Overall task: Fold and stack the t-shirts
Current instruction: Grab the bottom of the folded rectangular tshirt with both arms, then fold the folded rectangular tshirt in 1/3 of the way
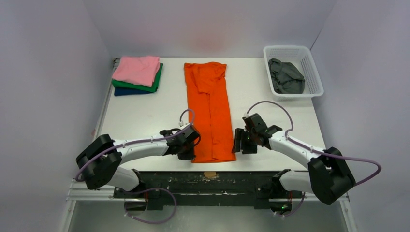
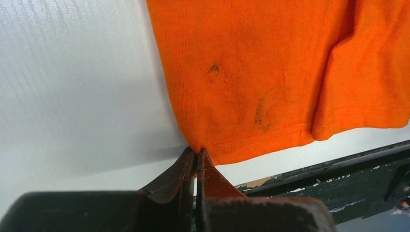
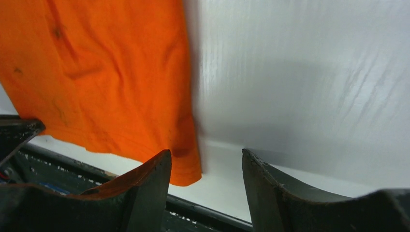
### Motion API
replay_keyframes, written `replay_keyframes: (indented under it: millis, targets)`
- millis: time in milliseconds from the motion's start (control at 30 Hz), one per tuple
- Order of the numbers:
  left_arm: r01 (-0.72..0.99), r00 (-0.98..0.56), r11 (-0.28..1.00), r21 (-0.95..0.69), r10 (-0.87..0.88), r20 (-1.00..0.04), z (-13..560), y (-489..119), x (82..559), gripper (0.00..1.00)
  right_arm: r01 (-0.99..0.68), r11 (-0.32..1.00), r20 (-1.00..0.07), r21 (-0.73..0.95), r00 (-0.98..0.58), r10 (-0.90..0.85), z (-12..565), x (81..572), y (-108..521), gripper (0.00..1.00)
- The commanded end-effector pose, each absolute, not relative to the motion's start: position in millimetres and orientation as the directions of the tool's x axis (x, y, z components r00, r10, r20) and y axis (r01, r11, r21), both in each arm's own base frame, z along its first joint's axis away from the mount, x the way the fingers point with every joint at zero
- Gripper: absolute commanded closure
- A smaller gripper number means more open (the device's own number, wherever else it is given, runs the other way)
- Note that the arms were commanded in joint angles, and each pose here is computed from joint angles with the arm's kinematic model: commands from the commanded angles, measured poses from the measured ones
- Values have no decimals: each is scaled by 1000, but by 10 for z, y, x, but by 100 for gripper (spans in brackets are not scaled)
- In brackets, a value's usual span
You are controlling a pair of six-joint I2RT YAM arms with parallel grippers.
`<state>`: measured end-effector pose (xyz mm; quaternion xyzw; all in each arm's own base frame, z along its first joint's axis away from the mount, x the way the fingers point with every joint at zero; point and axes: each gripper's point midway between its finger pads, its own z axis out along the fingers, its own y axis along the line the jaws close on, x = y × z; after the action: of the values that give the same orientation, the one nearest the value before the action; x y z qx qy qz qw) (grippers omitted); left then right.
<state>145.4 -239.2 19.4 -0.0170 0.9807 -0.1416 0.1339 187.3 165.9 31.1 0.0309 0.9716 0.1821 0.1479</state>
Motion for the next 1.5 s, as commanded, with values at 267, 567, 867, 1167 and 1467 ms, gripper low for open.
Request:
replay_keyframes:
  millis: [267, 567, 867, 1167, 1467]
  targets:
    - [-5, -972, 950, -311, -78, -224, 131, -2350, 1315, 100, -61, 861, -97, 506, -995, -14, 175, 1295, 1889, 61]
    - [37, -954, 923, -383, -81, -289, 332, -2411, 1358, 100, -138, 842, -257, 522, -967, 1, 457, 1577, 1975, 100]
    - [76, -922, 845, -529, -142, -360, 890, -2650, 1884, 100, -155, 813, -475, 562, -865, 164, 1164, 2285, 2209, 100]
    - [-2, -843, 866, -499, -270, -465, 1318, -2431, 2873, 100, -33, 867, -572, 497, -764, 299, 1388, 3237, 2316, 100]
    - [-83, -832, 880, -468, -320, -454, 1325, -2256, 3560, 100, -1, 897, -663, 441, -675, 325, 1571, 3928, 2244, 100]
